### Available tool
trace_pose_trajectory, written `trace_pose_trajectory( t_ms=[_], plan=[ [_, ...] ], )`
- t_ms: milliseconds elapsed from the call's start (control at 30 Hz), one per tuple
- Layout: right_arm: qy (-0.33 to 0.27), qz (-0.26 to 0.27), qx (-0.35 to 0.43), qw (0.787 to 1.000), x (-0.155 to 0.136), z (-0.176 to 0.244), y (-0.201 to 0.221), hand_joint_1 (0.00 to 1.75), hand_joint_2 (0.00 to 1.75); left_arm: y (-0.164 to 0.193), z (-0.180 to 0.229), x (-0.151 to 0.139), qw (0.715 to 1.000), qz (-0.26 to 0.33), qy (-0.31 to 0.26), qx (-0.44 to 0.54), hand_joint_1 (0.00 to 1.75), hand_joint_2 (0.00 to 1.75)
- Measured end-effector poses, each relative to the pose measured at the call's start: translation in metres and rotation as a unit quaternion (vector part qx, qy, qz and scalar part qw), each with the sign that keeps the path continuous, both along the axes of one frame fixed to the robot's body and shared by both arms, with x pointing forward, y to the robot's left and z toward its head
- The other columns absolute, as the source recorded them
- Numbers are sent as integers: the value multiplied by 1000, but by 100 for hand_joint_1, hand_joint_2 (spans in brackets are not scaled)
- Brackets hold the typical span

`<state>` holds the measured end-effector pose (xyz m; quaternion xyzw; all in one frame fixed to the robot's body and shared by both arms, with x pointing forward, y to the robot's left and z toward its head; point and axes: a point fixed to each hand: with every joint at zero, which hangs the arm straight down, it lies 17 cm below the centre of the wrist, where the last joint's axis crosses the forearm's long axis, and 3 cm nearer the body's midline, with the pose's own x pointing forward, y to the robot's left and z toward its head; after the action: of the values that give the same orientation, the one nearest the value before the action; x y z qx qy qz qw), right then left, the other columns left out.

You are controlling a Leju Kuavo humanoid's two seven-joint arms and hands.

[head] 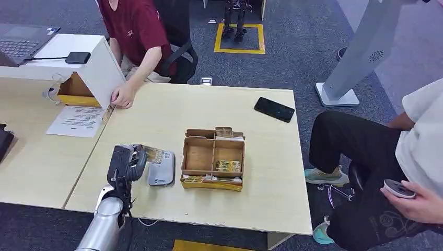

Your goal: Pass the card to the sensor for recognition and then transmit it.

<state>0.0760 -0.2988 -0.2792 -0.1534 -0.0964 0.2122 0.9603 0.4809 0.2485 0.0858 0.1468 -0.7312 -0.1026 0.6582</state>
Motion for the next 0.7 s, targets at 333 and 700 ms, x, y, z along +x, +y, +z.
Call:
trace_pose_trajectory(
  t_ms=[333,700],
  plan=[
    [3,3,1,1000,-1,0,1,0,0,-5,-6,3,1000,8,4,22,175,175],
    [3,3,1,1000,-1,0,1,0,0,-7,-18,2,1000,5,19,22,175,175]
  ],
)
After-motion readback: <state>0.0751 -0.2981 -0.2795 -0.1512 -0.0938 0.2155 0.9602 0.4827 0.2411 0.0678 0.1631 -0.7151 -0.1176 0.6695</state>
